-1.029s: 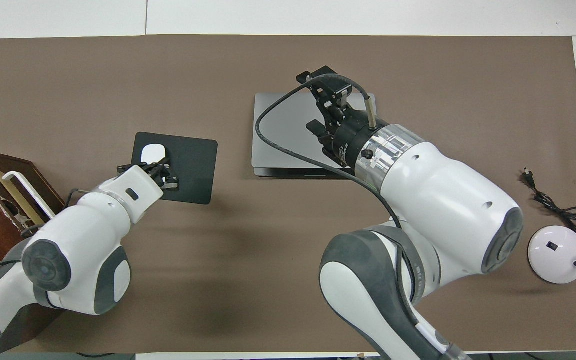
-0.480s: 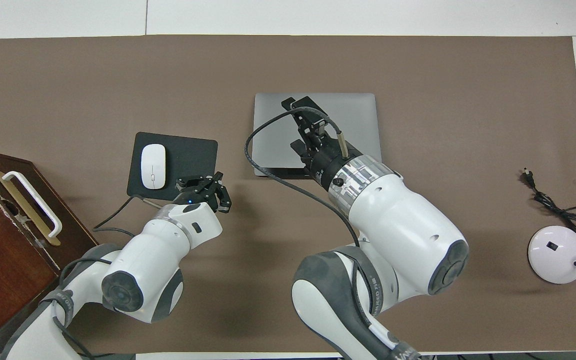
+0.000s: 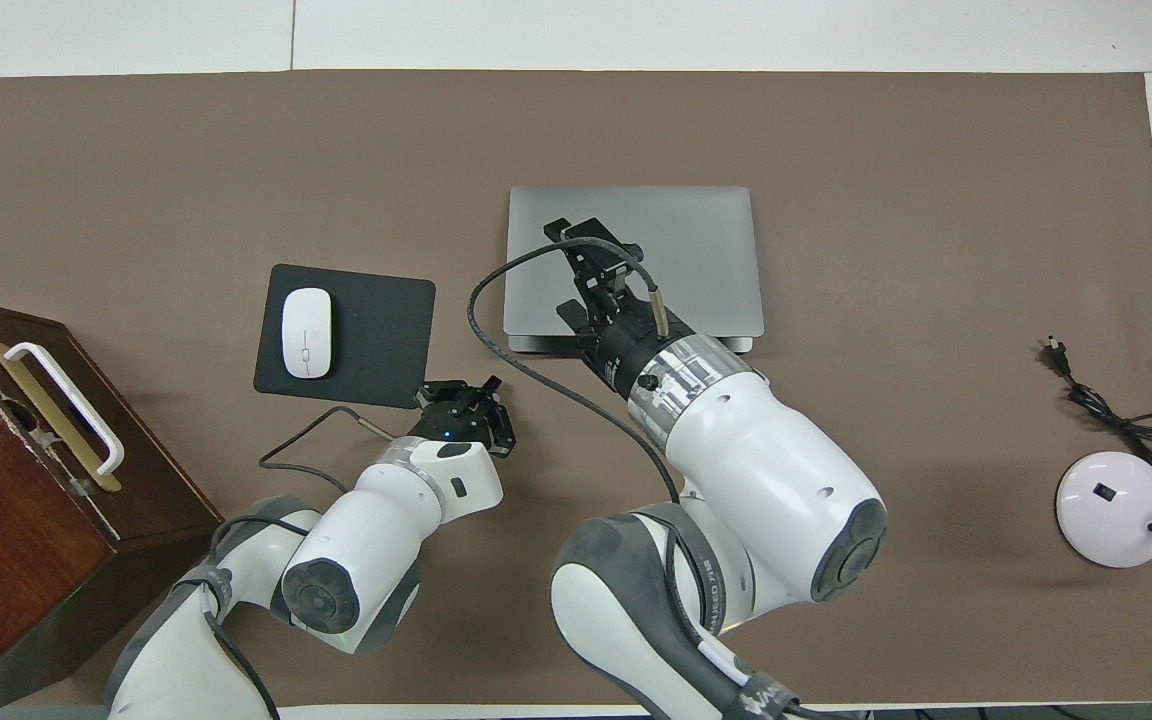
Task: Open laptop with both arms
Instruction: 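Place the left gripper at the laptop's near edge beside the right gripper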
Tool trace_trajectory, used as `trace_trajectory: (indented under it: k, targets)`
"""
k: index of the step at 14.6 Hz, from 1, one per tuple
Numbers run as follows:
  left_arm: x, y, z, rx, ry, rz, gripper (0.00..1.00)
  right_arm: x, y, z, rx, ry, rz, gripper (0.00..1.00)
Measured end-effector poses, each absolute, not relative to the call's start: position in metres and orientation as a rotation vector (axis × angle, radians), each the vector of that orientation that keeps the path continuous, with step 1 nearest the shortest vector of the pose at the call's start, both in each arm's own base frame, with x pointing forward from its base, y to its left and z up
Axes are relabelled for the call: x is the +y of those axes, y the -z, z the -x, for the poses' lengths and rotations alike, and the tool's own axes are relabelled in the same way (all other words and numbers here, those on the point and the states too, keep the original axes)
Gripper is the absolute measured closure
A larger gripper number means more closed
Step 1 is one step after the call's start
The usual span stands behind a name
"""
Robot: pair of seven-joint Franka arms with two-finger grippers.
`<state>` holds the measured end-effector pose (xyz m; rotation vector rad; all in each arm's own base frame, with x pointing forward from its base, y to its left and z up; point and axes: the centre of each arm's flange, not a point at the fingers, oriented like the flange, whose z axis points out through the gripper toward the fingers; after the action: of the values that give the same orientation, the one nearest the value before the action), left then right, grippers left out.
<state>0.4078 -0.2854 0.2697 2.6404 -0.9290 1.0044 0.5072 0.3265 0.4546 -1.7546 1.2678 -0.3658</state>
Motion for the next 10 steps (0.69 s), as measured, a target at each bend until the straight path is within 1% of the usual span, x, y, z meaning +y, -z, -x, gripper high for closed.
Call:
trace_trajectory:
  k: [2, 6, 10]
  targets:
    - [-0.29, -0.274, -0.411, -0.93, -1.02, -2.629, 0.99, 0.317, -0.446, -0.509, 1.316, 0.355, 1.738, 0.0]
    - [-0.299, -0.277, -0.424, -0.925, -1.048, -2.616, 0.99, 0.299, -0.419, -0.501, 1.37, 0.352, 1.769, 0.0]
    - [-0.306, -0.275, -0.435, -0.919, -1.061, -2.612, 0.99, 0.282, -0.407, -0.494, 1.391, 0.369, 1.79, 0.0]
